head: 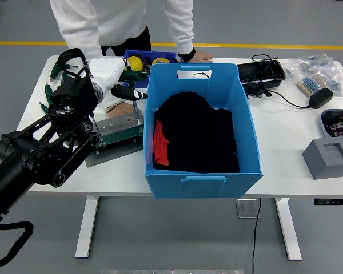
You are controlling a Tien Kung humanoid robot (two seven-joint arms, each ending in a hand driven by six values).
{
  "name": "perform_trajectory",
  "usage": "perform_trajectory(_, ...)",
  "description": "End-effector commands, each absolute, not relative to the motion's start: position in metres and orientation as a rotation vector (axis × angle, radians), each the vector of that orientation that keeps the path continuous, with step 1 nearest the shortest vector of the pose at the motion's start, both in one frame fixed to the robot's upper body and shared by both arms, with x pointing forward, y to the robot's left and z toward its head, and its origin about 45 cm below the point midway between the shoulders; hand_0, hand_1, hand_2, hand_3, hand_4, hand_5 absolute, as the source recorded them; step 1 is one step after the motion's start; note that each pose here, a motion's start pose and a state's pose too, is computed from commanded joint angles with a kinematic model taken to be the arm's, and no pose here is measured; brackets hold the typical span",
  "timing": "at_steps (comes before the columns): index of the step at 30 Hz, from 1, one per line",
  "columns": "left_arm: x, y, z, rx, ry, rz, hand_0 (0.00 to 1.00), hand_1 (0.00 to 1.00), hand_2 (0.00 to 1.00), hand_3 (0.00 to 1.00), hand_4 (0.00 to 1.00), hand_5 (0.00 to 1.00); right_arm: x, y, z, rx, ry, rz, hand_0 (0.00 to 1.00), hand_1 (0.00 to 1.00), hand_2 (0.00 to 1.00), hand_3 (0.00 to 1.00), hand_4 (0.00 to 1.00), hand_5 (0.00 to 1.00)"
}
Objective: Lift tool from toolbox,place it in box,lift tool from toolbox,place it in box
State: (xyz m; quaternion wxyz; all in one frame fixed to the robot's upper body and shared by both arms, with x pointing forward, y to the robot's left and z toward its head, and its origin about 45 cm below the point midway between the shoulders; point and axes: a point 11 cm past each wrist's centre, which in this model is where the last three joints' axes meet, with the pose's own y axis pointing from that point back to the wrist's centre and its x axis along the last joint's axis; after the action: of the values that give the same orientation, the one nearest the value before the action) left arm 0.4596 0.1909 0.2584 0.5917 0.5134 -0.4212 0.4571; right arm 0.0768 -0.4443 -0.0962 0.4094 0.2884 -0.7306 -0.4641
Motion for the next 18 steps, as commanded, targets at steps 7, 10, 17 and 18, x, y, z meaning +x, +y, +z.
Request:
perform_trajectory(7,0.459,0.189,0.247,1.214,-0.956,1.051,0.538,0.557,0.528,0.541,0.998,0.661,0.076,-0.444,-0.096,0.728,-1.830,-1.164,0.641,0.621,0.702,0.550,0.780,0.669)
perform_trajectory(10,0.459,0.188,0.245,1.215,-0.958,1.050,0.538,0.557,0.528,0.541,0.998,0.661,0.076,-0.445,-0.096,0.730,-1.828,-1.161,0.641,0.621,0.702,0.550,0.780,0.669)
perform_trajectory(17,0.461,0.188,0.243,1.234,-0.974,1.048,0.465,0.446,0.426,0.444,0.998,0.665,0.077,-0.445,-0.096,0.730,-1.829,-1.159,0.641,0.622,0.703,0.549,0.779,0.669)
perform_trajectory(18,0.462,0.188,0.244,1.236,-0.978,1.048,0.422,0.346,0.352,0.378,0.998,0.671,0.077,-0.445,-0.096,0.731,-1.829,-1.159,0.641,0.622,0.703,0.549,0.779,0.670)
